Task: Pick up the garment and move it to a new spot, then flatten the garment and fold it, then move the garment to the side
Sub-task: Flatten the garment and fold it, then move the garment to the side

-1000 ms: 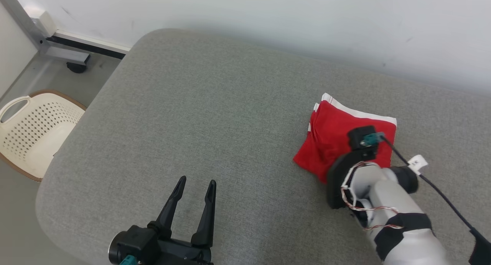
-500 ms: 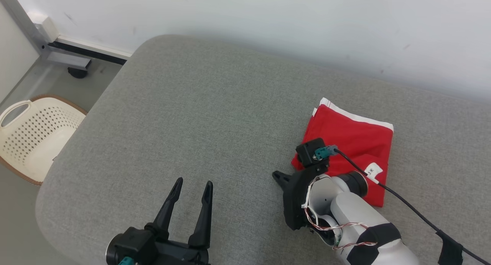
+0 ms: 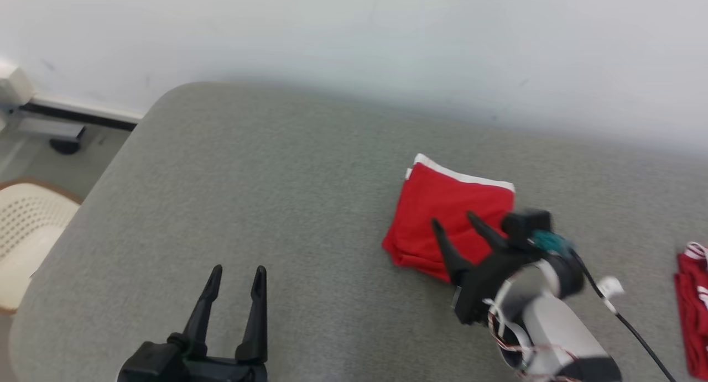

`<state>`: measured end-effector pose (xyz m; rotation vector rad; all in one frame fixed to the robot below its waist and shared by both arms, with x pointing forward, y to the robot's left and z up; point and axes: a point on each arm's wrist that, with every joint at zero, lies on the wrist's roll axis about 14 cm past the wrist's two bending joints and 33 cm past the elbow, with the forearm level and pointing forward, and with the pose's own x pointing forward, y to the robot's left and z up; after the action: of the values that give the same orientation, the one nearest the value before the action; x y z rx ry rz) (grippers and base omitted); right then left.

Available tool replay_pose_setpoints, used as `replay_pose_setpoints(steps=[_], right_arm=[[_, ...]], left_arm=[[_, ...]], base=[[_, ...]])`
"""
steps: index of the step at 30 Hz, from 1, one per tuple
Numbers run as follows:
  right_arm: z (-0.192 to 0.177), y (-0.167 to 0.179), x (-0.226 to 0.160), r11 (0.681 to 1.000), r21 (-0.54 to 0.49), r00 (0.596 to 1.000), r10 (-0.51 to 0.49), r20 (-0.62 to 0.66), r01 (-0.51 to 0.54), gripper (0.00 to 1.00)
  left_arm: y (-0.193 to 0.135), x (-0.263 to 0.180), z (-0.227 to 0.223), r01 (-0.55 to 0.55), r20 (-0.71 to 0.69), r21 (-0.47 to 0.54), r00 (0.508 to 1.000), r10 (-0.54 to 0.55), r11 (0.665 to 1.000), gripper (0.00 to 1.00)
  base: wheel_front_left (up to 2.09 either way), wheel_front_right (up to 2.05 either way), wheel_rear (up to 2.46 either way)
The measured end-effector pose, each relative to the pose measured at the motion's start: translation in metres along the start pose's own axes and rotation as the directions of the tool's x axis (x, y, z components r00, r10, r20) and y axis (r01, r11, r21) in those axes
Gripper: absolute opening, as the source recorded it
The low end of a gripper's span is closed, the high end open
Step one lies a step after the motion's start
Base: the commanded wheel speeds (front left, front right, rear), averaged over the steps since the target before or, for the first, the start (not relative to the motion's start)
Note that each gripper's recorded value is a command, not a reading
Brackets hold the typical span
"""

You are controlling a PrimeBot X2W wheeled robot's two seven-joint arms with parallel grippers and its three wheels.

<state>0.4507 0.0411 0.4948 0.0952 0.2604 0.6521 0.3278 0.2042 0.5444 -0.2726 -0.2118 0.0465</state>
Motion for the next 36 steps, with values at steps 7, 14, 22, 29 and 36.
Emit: replay_pose_setpoints(steps=[7, 14, 22, 29, 36], right_arm=[[0.006, -0.051, -0.074, 0.980, 0.037, 0.962, -0.200, 0.184, 0.197, 1.00], [0.007, -0.077, -0.136, 0.941, 0.069, 0.901, -0.336, 0.274, 0.330, 1.00], [-0.001, -0.113, -0.189, 0.868, 0.101, 0.816, -0.492, 0.303, 0.486, 1.00], [-0.011, -0.119, -0.196, 0.853, 0.119, 0.811, -0.520, 0.267, 0.508, 1.00], [-0.015, -0.113, -0.187, 0.868, 0.116, 0.833, -0.496, 0.245, 0.483, 1.00]], left_arm=[[-0.003, 0.008, 0.000, 0.016, 0.007, -0.004, 1.000, -0.016, 1.000, 1.00], [-0.017, 0.018, -0.013, 0.076, -0.025, 0.012, 0.997, -0.075, 0.997, 1.00], [-0.020, 0.019, -0.029, 0.115, -0.080, 0.038, 0.990, -0.112, 0.993, 1.00], [-0.021, 0.014, -0.031, 0.135, -0.092, 0.057, 0.987, -0.129, 0.989, 1.00], [-0.015, 0.008, -0.030, 0.114, -0.094, 0.059, 0.990, -0.108, 0.992, 1.00]], base=[[0.00, 0.00, 0.00], [0.00, 0.00, 0.00], [0.00, 0.00, 0.00], [0.00, 0.00, 0.00], [0.00, 0.00, 0.00]])
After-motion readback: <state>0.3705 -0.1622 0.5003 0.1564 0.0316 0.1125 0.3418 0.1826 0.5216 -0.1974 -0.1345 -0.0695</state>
